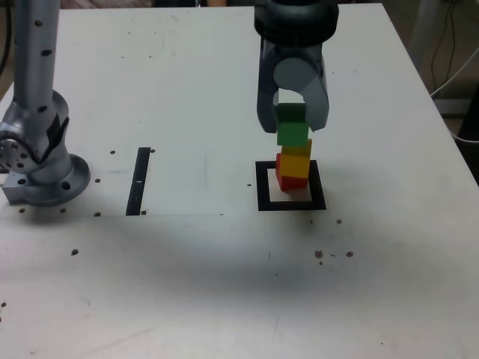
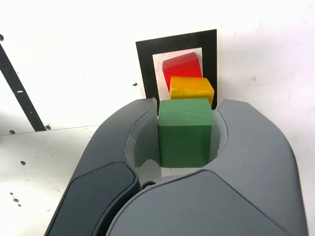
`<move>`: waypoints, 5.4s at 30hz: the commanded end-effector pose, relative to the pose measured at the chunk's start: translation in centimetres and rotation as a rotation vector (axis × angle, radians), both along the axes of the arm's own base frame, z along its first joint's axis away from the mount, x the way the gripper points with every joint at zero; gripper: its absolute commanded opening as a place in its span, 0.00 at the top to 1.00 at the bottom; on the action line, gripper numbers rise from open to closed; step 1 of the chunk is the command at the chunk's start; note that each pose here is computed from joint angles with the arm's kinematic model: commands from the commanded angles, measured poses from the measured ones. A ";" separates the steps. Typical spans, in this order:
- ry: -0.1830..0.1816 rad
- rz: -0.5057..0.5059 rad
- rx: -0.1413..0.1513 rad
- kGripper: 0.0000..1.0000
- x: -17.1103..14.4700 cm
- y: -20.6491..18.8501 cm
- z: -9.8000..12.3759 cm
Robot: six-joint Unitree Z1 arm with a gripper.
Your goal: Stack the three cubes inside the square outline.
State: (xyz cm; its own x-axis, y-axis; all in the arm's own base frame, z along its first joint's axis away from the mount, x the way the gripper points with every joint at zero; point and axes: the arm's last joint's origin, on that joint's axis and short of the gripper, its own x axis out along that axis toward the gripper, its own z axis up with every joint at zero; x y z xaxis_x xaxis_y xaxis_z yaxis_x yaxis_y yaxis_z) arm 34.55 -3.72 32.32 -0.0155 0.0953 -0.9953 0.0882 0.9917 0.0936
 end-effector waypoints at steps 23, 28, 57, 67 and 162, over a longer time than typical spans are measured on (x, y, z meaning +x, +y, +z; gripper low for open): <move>0.033 0.015 -0.045 0.05 0.2 -0.2 -1.7; 0.024 0.017 -0.042 0.01 0.2 -0.2 -1.5; -0.009 -0.006 -0.076 0.01 -2.7 -2.1 -2.4; 0.043 0.100 -0.077 0.01 -3.4 -5.4 -4.3; 0.065 0.139 -0.026 0.83 0.9 1.5 -4.9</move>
